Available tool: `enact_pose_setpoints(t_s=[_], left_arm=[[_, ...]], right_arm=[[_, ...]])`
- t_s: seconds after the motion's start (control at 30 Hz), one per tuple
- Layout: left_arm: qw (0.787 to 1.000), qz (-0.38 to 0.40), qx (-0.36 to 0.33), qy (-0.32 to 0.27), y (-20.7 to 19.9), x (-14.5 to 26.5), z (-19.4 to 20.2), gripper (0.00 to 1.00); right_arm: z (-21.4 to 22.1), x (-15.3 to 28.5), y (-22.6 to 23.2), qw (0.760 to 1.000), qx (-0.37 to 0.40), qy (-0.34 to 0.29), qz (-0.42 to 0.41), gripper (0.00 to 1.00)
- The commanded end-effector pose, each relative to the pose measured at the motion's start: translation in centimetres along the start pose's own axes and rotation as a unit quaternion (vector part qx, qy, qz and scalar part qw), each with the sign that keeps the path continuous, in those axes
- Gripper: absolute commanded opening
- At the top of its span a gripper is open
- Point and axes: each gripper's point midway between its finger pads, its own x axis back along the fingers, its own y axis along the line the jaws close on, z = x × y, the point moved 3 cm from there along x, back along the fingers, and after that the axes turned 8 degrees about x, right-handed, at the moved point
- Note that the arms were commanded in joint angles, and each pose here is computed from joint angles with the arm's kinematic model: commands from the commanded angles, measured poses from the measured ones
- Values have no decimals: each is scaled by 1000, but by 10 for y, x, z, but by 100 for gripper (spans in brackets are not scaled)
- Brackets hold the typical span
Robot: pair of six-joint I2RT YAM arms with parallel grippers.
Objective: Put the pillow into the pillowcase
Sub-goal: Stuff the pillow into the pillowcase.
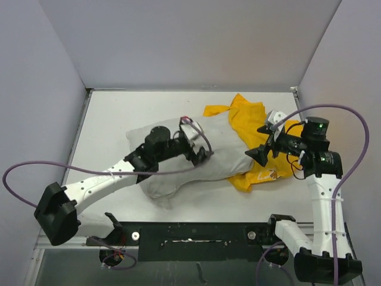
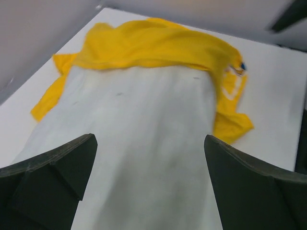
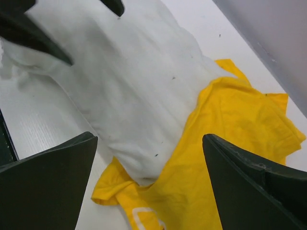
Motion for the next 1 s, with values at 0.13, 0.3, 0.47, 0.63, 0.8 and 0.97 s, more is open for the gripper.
enact_pose_setpoints(t_s=[0.13, 0.3, 0.47, 0.63, 0.8, 0.97], left_arm=[[937, 49, -332, 99, -83, -5, 63, 98], [907, 5, -394, 146, -67, -41, 87, 98], [890, -64, -425, 151, -46, -68, 97, 98], [889, -86, -425, 146, -40, -83, 106, 90], [896, -78, -413, 147, -35, -91, 109, 47], [927, -46, -347, 131, -32, -93, 94, 0]], right_arm=[[88, 8, 13, 985, -74, 156, 9, 89], [122, -2, 26, 966, -116, 230, -2, 73], [142, -11, 18, 955, -114, 274, 26, 61], [165, -18, 0, 938, -110, 324, 62, 36], [164, -25, -14, 937, -94, 326, 81, 17], [133, -31, -24, 956, -73, 274, 71, 2]])
